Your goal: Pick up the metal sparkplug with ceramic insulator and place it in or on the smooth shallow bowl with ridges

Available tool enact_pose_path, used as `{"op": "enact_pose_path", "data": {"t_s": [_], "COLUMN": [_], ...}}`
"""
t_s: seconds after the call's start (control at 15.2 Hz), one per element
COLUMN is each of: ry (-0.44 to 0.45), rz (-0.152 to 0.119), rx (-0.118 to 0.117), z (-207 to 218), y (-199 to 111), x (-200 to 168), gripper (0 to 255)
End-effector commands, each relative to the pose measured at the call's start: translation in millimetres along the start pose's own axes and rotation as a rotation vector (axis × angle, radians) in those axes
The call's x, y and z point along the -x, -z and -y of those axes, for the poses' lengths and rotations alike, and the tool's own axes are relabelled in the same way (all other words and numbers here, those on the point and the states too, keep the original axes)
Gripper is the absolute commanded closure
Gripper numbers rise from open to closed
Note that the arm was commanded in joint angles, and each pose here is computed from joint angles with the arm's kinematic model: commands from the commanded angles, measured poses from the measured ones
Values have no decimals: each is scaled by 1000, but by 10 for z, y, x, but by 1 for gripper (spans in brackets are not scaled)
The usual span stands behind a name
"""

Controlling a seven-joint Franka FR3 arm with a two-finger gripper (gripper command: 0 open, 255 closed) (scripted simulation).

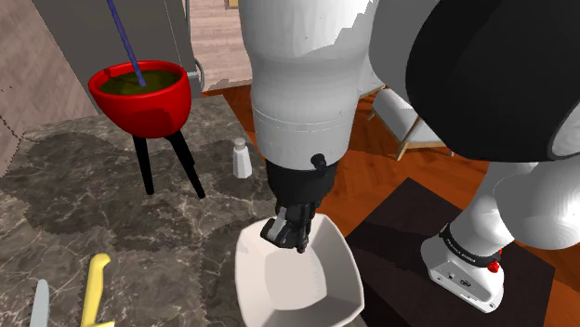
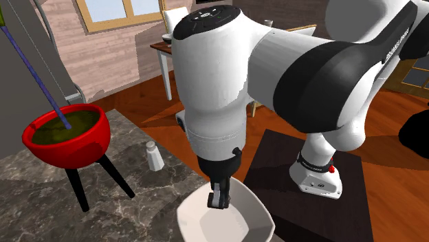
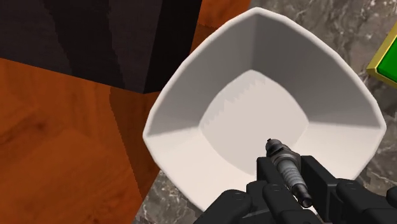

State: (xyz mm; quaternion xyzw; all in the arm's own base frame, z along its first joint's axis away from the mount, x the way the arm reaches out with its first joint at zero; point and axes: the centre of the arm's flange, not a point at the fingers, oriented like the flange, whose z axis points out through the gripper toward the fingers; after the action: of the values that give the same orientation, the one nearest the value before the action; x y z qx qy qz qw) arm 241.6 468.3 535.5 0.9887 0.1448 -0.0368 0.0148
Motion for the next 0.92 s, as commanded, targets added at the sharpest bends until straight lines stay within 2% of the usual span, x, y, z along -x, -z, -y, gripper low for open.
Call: {"op": "enact_pose_path", "data": {"t_s": [0.0,0.53,0.86], "ry": [0,0,0], "rz": [0,0,0], "rx": [0,0,0], "z": [7,15,15], "y": [-97,-519,-550], "x": [-9,-42,-44], "gripper": [255,255,255]}}
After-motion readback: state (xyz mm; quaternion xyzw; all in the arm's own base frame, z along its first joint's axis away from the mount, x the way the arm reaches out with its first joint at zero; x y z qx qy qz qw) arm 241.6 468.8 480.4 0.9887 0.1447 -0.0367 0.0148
